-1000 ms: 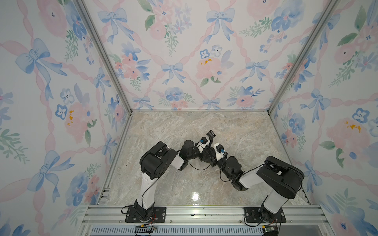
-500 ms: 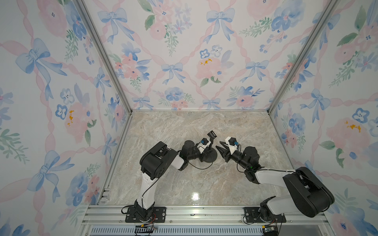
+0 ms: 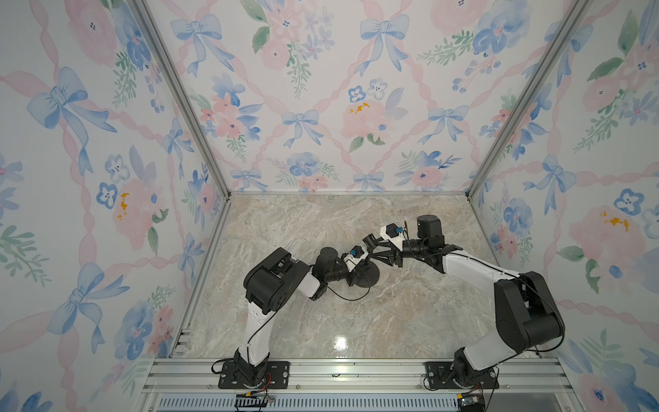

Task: Assemble a microphone stand
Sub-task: Screw the microphone stand pole into the microphone stand base.

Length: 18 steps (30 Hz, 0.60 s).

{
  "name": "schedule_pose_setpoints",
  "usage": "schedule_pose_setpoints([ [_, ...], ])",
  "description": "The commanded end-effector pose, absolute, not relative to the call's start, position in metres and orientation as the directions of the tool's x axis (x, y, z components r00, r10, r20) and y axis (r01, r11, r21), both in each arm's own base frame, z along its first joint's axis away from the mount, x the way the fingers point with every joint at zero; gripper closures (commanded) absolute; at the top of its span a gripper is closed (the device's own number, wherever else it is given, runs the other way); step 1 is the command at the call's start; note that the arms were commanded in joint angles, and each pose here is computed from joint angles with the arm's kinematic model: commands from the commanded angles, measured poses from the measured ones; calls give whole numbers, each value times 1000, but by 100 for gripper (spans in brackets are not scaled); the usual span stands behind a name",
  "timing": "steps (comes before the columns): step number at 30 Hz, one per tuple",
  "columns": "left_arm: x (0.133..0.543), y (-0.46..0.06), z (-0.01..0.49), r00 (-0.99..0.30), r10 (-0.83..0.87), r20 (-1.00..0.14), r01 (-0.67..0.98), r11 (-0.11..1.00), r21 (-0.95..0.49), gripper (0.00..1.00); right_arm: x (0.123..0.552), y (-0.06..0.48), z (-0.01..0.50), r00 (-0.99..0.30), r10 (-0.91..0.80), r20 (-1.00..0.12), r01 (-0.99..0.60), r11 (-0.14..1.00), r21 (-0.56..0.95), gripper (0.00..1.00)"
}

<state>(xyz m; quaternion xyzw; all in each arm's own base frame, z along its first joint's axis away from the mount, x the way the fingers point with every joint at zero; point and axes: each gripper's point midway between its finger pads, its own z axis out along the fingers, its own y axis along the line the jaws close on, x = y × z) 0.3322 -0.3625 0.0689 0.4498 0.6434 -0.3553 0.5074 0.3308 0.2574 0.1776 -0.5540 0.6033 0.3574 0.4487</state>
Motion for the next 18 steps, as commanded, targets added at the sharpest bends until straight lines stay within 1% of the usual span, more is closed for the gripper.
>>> schedule_pose_setpoints([
  [1, 311, -362, 59, -73, 251, -965, 962, 273, -2, 83, 300, 260, 153, -43, -418, -907, -999, 14, 41, 51],
  [5, 307, -360, 54, -49, 273, -961, 961, 276, 29, 83, 301, 266, 147, -41, -435, -900, -999, 41, 26, 56],
  [7, 307, -361, 55, -45, 275, -960, 958, 285, 36, 83, 300, 271, 146, -42, -421, -906, -998, 55, 21, 59],
  [11, 309, -360, 53, -53, 277, -960, 956, 292, 31, 83, 307, 272, 139, -60, -371, -927, -988, 152, 3, 70],
  [12, 308, -360, 54, -47, 277, -960, 956, 292, 38, 83, 308, 271, 137, -63, -363, -930, -984, 176, -2, 70],
  [13, 308, -359, 54, -44, 278, -959, 955, 295, 42, 83, 308, 271, 135, -69, -364, -929, -981, 194, -3, 72],
  [16, 311, -359, 55, -52, 274, -960, 949, 312, 38, 80, 304, 274, 125, -82, -407, -910, -975, 220, -10, 86],
  [17, 312, -359, 55, -56, 273, -960, 947, 318, 35, 79, 300, 277, 124, -78, -411, -908, -977, 212, -12, 88],
  [18, 314, -359, 57, -59, 270, -961, 945, 325, 33, 79, 302, 277, 120, -89, -427, -900, -970, 244, -19, 93],
])
